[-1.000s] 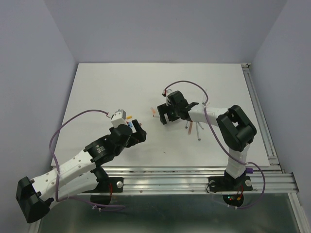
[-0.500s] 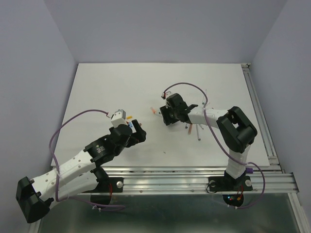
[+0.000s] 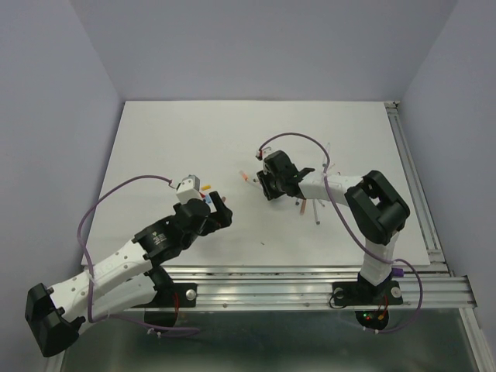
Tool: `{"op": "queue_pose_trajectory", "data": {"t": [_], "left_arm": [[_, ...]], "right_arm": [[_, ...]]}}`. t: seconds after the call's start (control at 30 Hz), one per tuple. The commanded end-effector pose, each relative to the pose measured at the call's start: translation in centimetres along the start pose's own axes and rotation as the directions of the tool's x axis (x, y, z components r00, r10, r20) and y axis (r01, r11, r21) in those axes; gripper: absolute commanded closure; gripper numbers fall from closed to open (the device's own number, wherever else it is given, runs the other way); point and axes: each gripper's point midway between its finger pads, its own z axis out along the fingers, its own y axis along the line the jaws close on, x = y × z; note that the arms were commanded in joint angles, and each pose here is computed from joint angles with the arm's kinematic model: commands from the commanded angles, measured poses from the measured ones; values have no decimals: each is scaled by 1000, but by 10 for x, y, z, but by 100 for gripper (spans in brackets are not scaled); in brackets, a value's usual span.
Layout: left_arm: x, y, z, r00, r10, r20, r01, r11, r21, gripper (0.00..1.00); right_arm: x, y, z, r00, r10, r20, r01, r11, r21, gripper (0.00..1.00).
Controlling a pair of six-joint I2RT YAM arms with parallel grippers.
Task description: Open the pen caps
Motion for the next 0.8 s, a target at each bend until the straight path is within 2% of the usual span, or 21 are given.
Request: {"op": "queue_pose_trajectory", "data": {"t": [0.0, 0.07, 0.37, 0.4, 0.6, 0.77], "left_arm": [[-22, -10, -9, 997, -28, 66, 27, 999, 23, 1], [-22, -10, -9, 998, -26, 65, 25, 999, 22, 1], [-24, -9, -10, 997, -32, 70, 31, 999, 17, 1], [-25, -9, -11, 997, -37, 74, 36, 999, 20, 1], [-30, -10, -13, 995, -51, 90, 49, 999, 15, 1], [-36, -15, -14, 991, -85, 106, 82, 996, 31, 1]], "right_arm": [[39, 0, -4, 992, -54, -112, 55, 998, 1, 61], [44, 0, -6, 990, -67, -124, 66, 998, -8, 62], [50, 6, -7, 984, -110, -141, 105, 994, -41, 85], [52, 12, -9, 982, -122, -144, 111, 991, -80, 87], [46, 39, -29, 975, -212, -65, 191, 952, -239, 97], [26, 52, -51, 987, -158, 35, 162, 946, -279, 99]]}}
